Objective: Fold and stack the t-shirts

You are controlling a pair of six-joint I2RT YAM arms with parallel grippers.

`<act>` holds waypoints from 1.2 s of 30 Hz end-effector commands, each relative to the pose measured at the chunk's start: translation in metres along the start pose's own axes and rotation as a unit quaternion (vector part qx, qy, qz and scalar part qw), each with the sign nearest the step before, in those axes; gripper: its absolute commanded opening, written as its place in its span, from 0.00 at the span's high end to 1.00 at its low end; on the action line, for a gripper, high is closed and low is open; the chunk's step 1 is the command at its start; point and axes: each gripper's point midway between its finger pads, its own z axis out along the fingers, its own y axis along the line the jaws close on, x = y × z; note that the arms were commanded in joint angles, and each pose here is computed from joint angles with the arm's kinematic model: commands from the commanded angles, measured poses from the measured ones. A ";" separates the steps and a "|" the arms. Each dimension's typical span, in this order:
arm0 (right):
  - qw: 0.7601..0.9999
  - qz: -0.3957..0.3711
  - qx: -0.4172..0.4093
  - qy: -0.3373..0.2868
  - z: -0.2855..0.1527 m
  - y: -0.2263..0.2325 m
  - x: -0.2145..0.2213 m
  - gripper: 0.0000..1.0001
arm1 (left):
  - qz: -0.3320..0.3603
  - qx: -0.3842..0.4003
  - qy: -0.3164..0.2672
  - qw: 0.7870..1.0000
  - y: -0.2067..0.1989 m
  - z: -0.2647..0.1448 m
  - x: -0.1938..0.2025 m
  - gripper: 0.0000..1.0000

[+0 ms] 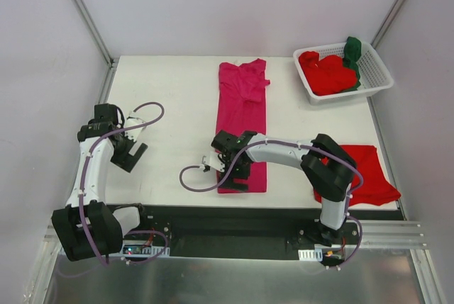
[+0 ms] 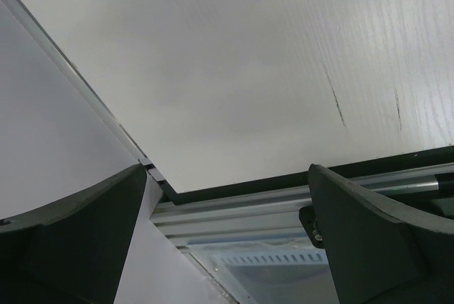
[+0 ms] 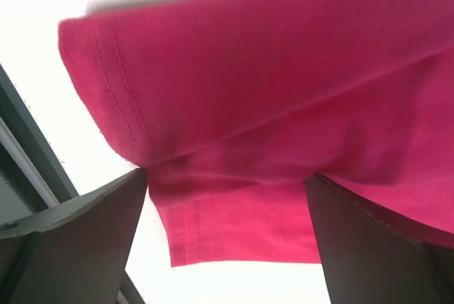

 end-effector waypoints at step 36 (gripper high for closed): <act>0.972 -0.084 0.216 -0.027 -0.080 -0.004 0.025 0.04 | 0.182 0.015 -0.046 0.982 -0.022 -0.038 -0.053 0.01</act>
